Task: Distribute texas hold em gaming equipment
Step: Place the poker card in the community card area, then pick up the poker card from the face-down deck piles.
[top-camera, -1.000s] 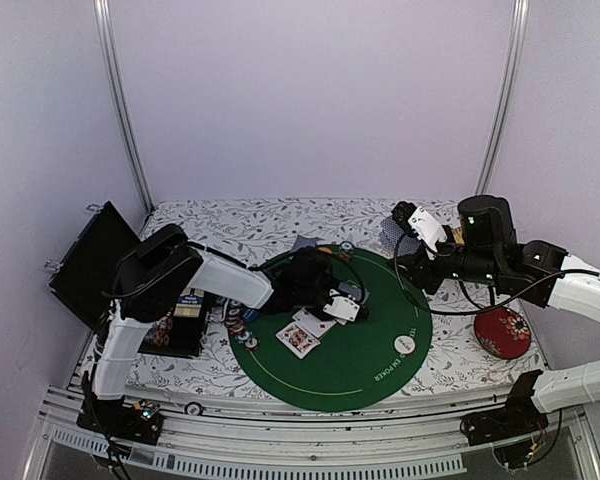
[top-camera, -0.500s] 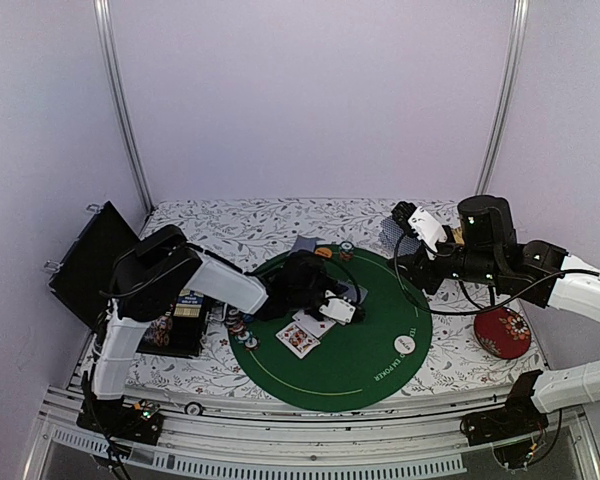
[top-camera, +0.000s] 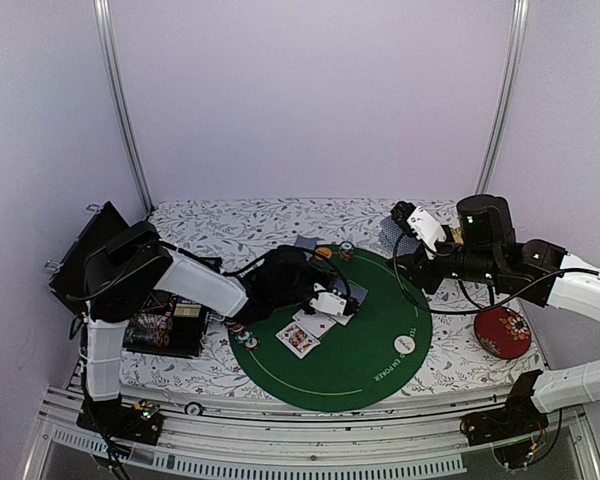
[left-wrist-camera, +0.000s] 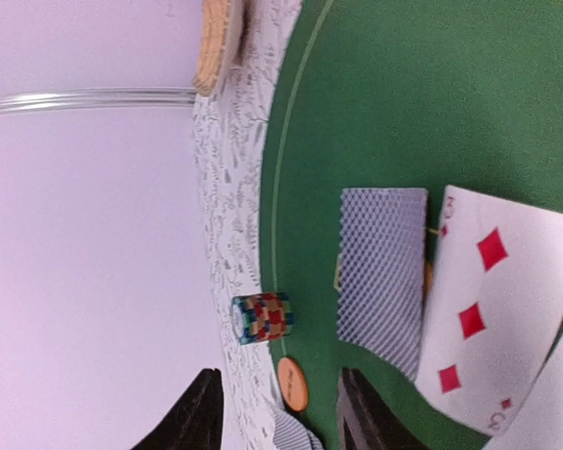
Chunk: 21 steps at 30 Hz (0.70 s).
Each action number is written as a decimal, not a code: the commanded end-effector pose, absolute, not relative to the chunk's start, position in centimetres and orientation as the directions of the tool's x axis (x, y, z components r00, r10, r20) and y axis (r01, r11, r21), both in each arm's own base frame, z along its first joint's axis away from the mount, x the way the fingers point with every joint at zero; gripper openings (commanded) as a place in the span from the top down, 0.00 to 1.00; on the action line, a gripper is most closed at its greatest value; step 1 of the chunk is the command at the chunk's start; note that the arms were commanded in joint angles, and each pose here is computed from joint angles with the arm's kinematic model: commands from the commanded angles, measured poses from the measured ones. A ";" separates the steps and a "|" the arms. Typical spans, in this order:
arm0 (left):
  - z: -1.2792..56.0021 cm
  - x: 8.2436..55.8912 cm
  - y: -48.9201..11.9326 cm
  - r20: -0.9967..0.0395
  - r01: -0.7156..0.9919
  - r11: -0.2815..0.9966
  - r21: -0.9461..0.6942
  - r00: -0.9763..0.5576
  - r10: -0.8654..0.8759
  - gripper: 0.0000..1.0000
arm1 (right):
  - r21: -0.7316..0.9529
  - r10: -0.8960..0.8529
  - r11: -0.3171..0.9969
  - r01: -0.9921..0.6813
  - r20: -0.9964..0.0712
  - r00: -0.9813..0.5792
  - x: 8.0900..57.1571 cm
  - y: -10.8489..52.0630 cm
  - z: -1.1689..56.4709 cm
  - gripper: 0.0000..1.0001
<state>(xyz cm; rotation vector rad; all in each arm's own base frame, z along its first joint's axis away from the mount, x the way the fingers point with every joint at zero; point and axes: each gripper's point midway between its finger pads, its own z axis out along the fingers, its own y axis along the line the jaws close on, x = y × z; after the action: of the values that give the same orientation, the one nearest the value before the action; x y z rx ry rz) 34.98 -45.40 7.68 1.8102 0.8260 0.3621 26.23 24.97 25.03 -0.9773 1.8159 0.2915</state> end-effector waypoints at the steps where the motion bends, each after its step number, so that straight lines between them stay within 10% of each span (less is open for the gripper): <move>1: 15.1 34.0 -45.1 -0.289 0.348 0.043 0.937 0.699 0.654 0.53 | -0.227 -0.458 0.649 -0.726 -0.879 -0.135 26.7 25.4 26.8 0.56; 10: 25.8 31.1 -44.9 -0.914 0.851 0.418 0.320 0.161 0.372 0.39 | -0.232 -0.482 0.625 -0.745 -0.866 -0.134 27.2 26.4 26.0 0.56; 21: 29.9 26.8 -45.1 -0.947 0.945 0.218 -0.242 -0.279 0.158 0.27 | -0.188 -0.462 0.560 -0.807 -0.879 -0.116 27.3 29.1 25.0 0.56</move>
<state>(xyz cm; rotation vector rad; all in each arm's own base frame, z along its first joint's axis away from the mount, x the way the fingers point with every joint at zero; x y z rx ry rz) 28.26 -44.57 33.25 1.0386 1.4254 -0.9195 26.92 27.29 22.93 -1.0581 1.8386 0.3380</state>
